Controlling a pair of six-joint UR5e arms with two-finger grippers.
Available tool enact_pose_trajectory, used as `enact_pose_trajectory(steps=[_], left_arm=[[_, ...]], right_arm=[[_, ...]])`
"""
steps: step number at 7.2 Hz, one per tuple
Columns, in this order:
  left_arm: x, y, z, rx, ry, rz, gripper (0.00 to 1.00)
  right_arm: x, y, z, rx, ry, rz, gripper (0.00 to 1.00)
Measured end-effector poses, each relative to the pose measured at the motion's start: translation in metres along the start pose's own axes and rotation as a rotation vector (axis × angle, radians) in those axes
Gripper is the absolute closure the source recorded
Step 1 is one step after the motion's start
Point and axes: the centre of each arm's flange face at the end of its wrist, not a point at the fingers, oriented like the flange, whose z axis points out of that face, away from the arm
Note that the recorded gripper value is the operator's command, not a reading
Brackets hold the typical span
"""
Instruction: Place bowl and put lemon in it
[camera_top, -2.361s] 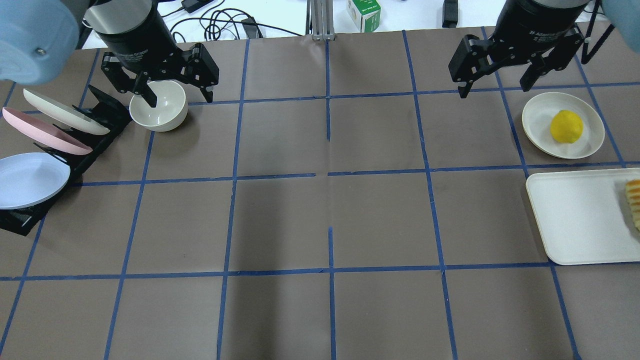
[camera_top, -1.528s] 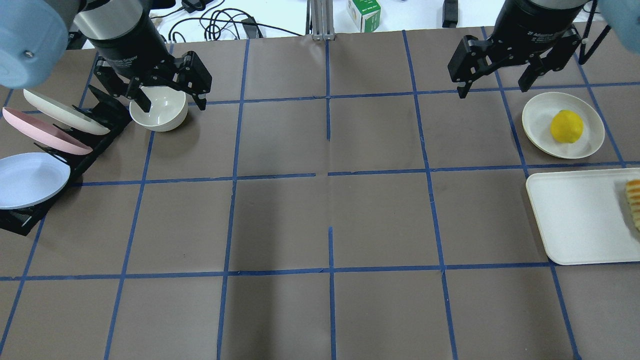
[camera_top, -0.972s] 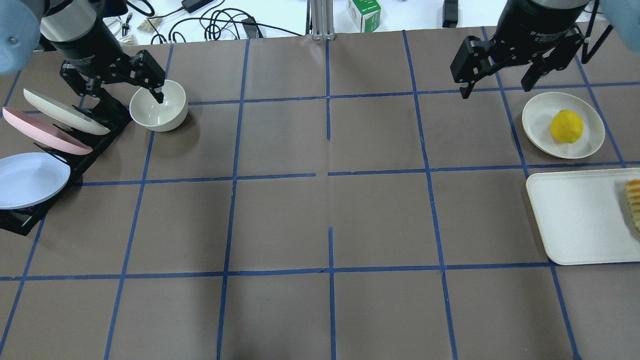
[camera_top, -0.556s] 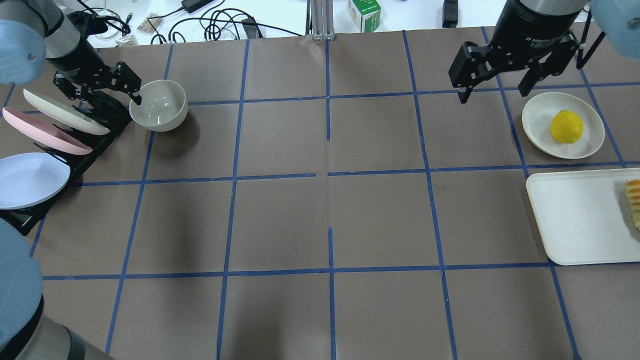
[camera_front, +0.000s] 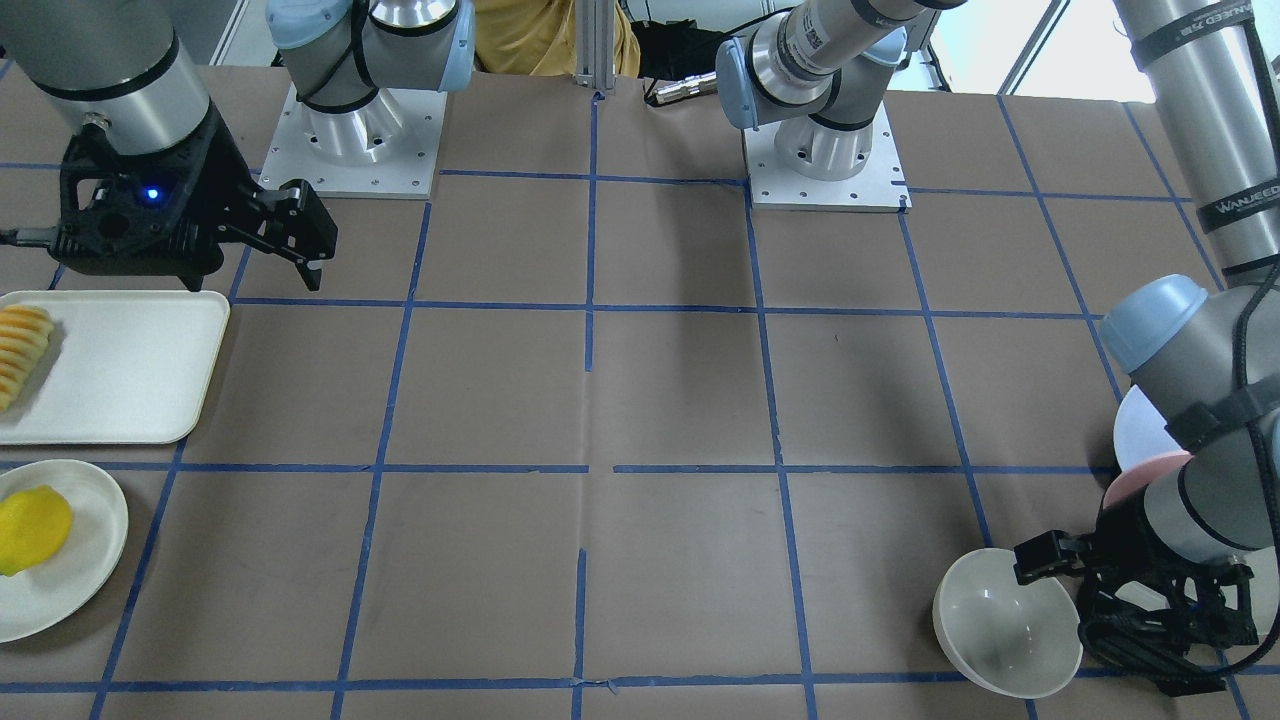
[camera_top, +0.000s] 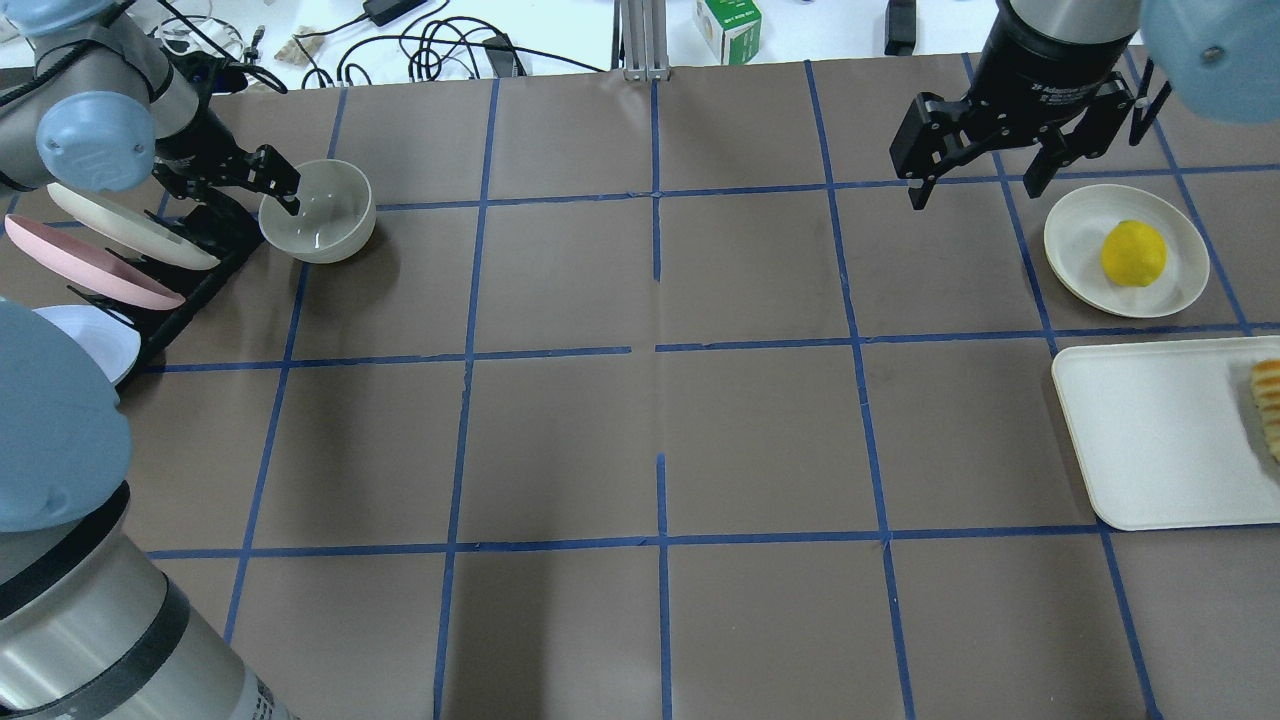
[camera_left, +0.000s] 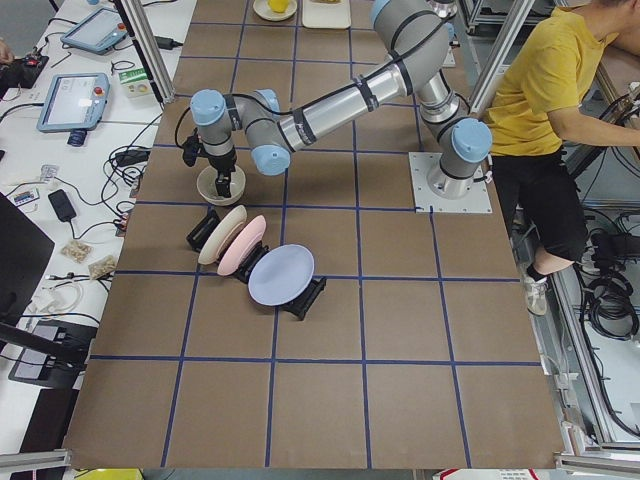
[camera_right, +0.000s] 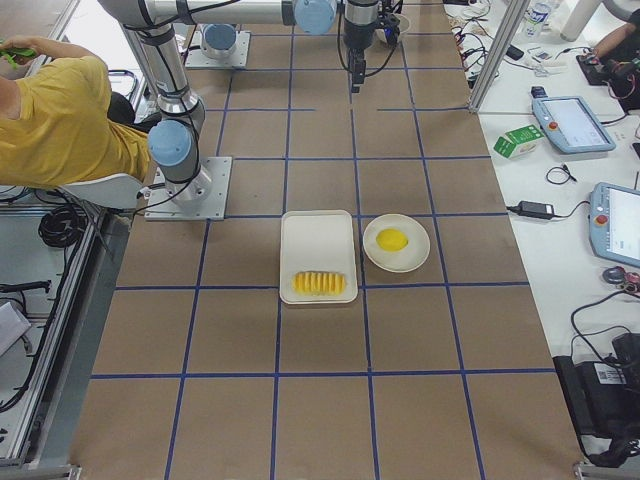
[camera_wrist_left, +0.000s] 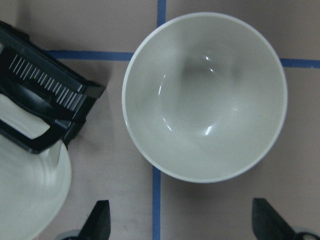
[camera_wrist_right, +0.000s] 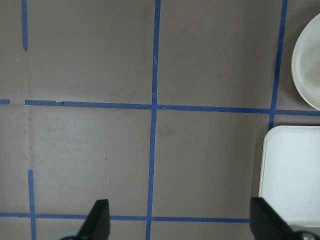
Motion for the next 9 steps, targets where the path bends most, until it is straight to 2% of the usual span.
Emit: enact_pose_trajectory(steps=[1,3,5,6,7,8,9], left_arm=[[-0.003,-0.004,0.014,-0.013,0.004,0.000,0.06],[-0.005,-0.007,0.037,-0.039,0.017,-0.031,0.17],[-0.006,-0.008,0.044,-0.049,0.018,-0.043,0.60],[-0.007,-0.009,0.048,-0.052,0.020,-0.043,0.79],[-0.007,-0.010,0.050,-0.053,0.021,-0.043,0.93],[-0.008,-0.011,0.049,-0.050,0.019,-0.045,1.00],[-0.009,-0.012,0.047,-0.044,0.014,-0.045,1.00]], right_arm=[[0.023,-0.009,0.004,0.014,0.002,0.035,0.00],[0.121,-0.021,0.023,-0.013,0.001,0.159,0.00],[0.207,-0.031,0.060,-0.050,-0.005,0.199,0.00],[0.243,-0.043,0.087,-0.046,0.007,0.196,0.00],[0.274,-0.052,0.115,-0.046,0.019,0.194,0.00],[0.294,-0.059,0.138,-0.056,0.019,0.199,0.00],[0.306,-0.069,0.163,-0.053,0.020,0.205,0.00]])
